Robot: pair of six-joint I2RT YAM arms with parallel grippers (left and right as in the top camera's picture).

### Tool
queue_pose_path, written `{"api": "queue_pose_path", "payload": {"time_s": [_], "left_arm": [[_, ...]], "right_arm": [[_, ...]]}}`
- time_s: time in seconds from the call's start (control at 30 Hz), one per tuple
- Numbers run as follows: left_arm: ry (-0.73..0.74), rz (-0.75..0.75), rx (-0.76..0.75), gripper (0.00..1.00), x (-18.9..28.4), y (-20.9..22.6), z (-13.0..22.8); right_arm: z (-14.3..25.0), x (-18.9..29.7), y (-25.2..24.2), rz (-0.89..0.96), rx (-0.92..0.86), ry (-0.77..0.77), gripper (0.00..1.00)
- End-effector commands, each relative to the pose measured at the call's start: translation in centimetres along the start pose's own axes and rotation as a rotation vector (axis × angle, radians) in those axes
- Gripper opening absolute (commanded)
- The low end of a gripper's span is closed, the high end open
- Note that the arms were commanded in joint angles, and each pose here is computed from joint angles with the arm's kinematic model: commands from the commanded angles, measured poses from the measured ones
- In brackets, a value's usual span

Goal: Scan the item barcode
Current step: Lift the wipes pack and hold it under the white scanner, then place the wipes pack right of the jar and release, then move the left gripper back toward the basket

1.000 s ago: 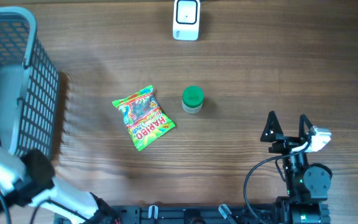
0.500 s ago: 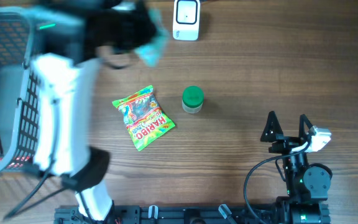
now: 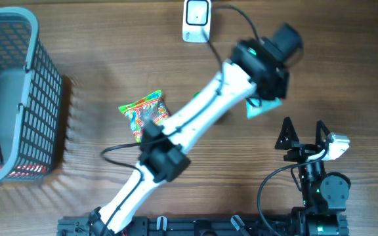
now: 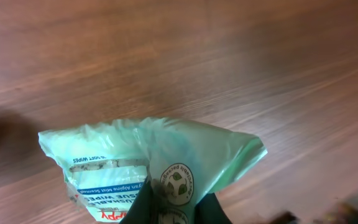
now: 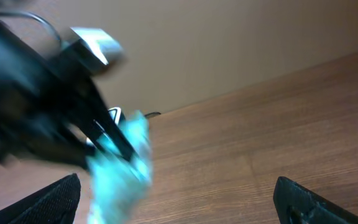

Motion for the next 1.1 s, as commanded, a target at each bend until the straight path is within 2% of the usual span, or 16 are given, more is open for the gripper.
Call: {"api": "queue_pose_path", "payload": {"time_s": [0.0,0.2,0.23,0.27,0.37,0.4,0.6,0.83,1.0,1.07], "left_arm": [[0.011,-0.140,0.008,0.04,-4.7,1.2,0.0],[0.085,-0.192,0.015,0.04,-8.4,2.3,0.8],[0.085,-0.192,0.014,0.17,-8.4,2.3,0.8],[0.084,-0.192,0.013,0.39,-8.4,2.3,0.8],[0.065,-0.177,-0.021,0.90,-7.0,2.2,0.4],[0.052,-0.173,-0.032,1.00,-6.1,2.2,0.2],[-0.073,-0.138,-0.018,1.00,0.7,2.5,-1.4],[-0.298,-0.073,0.010,1.00,13.4,5.4,-2.6],[-0.484,-0.217,0.159,1.00,24.0,11.7,-0.8],[-0.561,-0.310,0.305,1.00,28.5,15.3,1.1]], "right_arm": [[0.0,0.0,0.0,0.003,-0.006,-0.005,1.00],[0.0,0.0,0.0,0.003,-0.006,-0.005,1.00],[0.0,0.0,0.0,0.003,-0.007,-0.005,1.00],[0.0,0.0,0.0,0.003,-0.006,-0.005,1.00],[0.0,0.0,0.0,0.003,-0.006,-0.005,1.00],[0.0,0.0,0.0,0.003,-0.007,-0.005,1.00],[0.0,0.0,0.0,0.003,-0.007,-0.005,1.00],[0.0,0.0,0.0,0.003,-0.007,-0.005,1.00],[0.0,0.0,0.0,0.003,-0.006,-0.005,1.00],[0.0,0.0,0.0,0.003,-0.006,-0.005,1.00]]}}
Point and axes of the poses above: each gripper's point midway between its finger pads, its own x axis back along the fingers, its own y axis along the line the jaws close on, z = x × y, the point moved 10 cm from there along x, back along the fingers, and after that the axes turned 2 degrees about -x, right-handed, at the moved point
